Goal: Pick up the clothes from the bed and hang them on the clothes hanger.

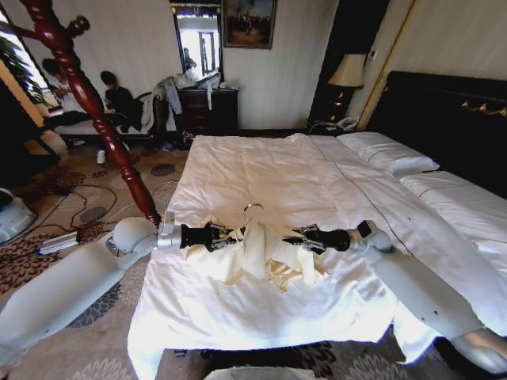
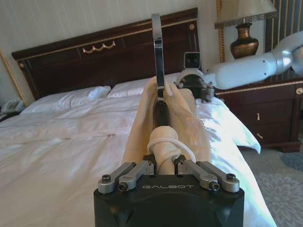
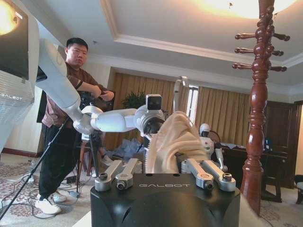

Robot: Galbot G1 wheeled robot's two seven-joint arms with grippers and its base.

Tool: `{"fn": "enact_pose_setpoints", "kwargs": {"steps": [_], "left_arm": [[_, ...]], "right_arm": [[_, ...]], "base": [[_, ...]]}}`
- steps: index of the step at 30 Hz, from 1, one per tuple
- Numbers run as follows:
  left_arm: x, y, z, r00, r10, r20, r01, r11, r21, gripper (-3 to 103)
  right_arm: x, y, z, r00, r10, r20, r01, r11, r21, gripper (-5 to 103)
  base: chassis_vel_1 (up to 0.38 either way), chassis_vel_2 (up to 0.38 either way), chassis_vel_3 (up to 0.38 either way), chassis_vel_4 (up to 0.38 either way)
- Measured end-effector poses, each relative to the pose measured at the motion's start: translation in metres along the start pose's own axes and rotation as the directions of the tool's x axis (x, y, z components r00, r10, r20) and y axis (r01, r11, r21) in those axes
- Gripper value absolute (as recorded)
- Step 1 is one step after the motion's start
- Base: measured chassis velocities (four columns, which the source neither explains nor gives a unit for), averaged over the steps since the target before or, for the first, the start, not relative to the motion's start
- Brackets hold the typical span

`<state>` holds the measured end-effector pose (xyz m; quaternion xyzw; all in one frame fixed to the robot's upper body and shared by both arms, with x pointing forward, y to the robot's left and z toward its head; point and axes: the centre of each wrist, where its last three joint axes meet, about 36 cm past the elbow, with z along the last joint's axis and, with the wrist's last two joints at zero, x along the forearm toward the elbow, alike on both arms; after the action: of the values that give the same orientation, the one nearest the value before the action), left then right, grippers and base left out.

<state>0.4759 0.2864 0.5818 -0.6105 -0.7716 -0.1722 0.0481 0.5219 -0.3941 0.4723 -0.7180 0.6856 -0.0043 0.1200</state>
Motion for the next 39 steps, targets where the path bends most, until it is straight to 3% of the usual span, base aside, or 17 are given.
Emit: {"fn": "enact_pose_setpoints", "kwargs": {"steps": [4, 8, 13, 16, 19, 20, 24, 27, 28, 31, 32, 33, 34, 35, 36, 38, 39], "left_arm": [[0.003, 0.004, -0.004, 1.0, -0.024, 0.019, 0.024, 1.0, -0.002, 15], [0.011, 0.009, -0.01, 0.997, -0.061, 0.036, 0.061, 0.998, -0.002, 15], [0.022, 0.017, -0.018, 0.993, -0.108, 0.054, 0.108, 0.994, -0.005, 15], [0.027, 0.021, -0.022, 0.989, -0.134, 0.062, 0.135, 0.991, -0.008, 15], [0.044, 0.032, -0.036, 0.969, -0.227, 0.093, 0.227, 0.974, 0.015, 15], [0.044, 0.032, -0.036, 0.969, -0.227, 0.093, 0.227, 0.974, 0.015, 15], [0.068, 0.05, -0.055, 0.932, -0.342, 0.118, 0.34, 0.94, 0.041, 15], [0.099, 0.075, -0.075, 0.862, -0.489, 0.13, 0.483, 0.872, 0.077, 15], [0.099, 0.075, -0.075, 0.862, -0.489, 0.13, 0.483, 0.872, 0.077, 15], [0.135, 0.099, -0.09, 0.757, -0.647, 0.091, 0.636, 0.761, 0.127, 15], [0.143, 0.104, -0.093, 0.731, -0.679, 0.073, 0.667, 0.733, 0.137, 15], [0.143, 0.104, -0.093, 0.731, -0.679, 0.073, 0.667, 0.733, 0.137, 15], [0.148, 0.107, -0.094, 0.711, -0.701, 0.058, 0.689, 0.71, 0.145, 15], [0.161, 0.114, -0.098, 0.669, -0.743, 0.018, 0.731, 0.663, 0.163, 15], [0.168, 0.118, -0.1, 0.647, -0.762, -0.013, 0.752, 0.636, 0.173, 15], [0.177, 0.124, -0.102, 0.62, -0.783, -0.051, 0.776, 0.602, 0.186, 15], [0.177, 0.124, -0.102, 0.62, -0.783, -0.051, 0.776, 0.602, 0.186, 15]], "right_arm": [[-0.001, 0.001, -0.002, 0.998, -0.055, 0.039, 0.056, 0.998, -0.002, 51], [0.003, -0.001, -0.01, 0.989, -0.105, 0.099, 0.106, 0.994, -0.005, 61], [0.007, -0.003, -0.02, 0.975, -0.086, 0.206, 0.088, 0.996, -0.003, 83], [0.008, -0.005, -0.024, 0.967, -0.039, 0.252, 0.039, 0.999, 0.003, 89], [0.002, -0.007, -0.027, 0.938, 0.153, 0.312, -0.16, 0.987, -0.003, 99], [0.002, -0.007, -0.027, 0.938, 0.153, 0.312, -0.16, 0.987, -0.003, 99], [-0.002, -0.005, -0.026, 0.901, 0.274, 0.337, -0.286, 0.958, -0.015, 100], [-0.005, -0.002, -0.025, 0.895, 0.292, 0.336, -0.309, 0.951, -0.006, 100], [-0.005, -0.002, -0.025, 0.895, 0.292, 0.336, -0.309, 0.951, -0.006, 100], [-0.007, -0.001, -0.027, 0.899, 0.285, 0.332, -0.305, 0.952, 0.008, 100], [-0.008, 0.0, -0.027, 0.9, 0.284, 0.33, -0.304, 0.952, 0.01, 100], [-0.008, 0.0, -0.027, 0.9, 0.284, 0.33, -0.304, 0.952, 0.01, 100], [-0.008, 0.0, -0.028, 0.901, 0.282, 0.329, -0.303, 0.953, 0.012, 100], [-0.008, 0.001, -0.028, 0.903, 0.279, 0.326, -0.3, 0.954, 0.014, 100], [-0.008, 0.001, -0.029, 0.905, 0.277, 0.323, -0.298, 0.955, 0.016, 100], [-0.009, 0.002, -0.03, 0.908, 0.272, 0.319, -0.293, 0.956, 0.019, 100], [-0.009, 0.002, -0.03, 0.908, 0.272, 0.319, -0.293, 0.956, 0.019, 100]], "base": [[0.0, 0.0, 0.0, 0.0], [0.0, 0.0, 0.0, 0.0], [0.0, 0.0, 0.0, 0.0], [0.0, 0.0, 0.0, 0.0], [0.0, 0.0, 0.0, 0.0], [0.0, 0.0, 0.0, 0.0], [0.0, 0.0, 0.0, 0.0], [0.0, 0.0, 0.0, 0.0], [0.0, 0.0, 0.0, 0.0], [0.0, 0.0, 0.0, 0.0], [0.0, 0.0, 0.0, 0.0], [0.0, 0.0, 0.0, 0.0], [0.0, 0.0, 0.0, 0.0], [0.0, 0.0, 0.0, 0.0], [0.0, 0.0, 0.0, 0.0], [0.0, 0.0, 0.0, 0.0], [0.0, 0.0, 0.0, 0.0]]}}
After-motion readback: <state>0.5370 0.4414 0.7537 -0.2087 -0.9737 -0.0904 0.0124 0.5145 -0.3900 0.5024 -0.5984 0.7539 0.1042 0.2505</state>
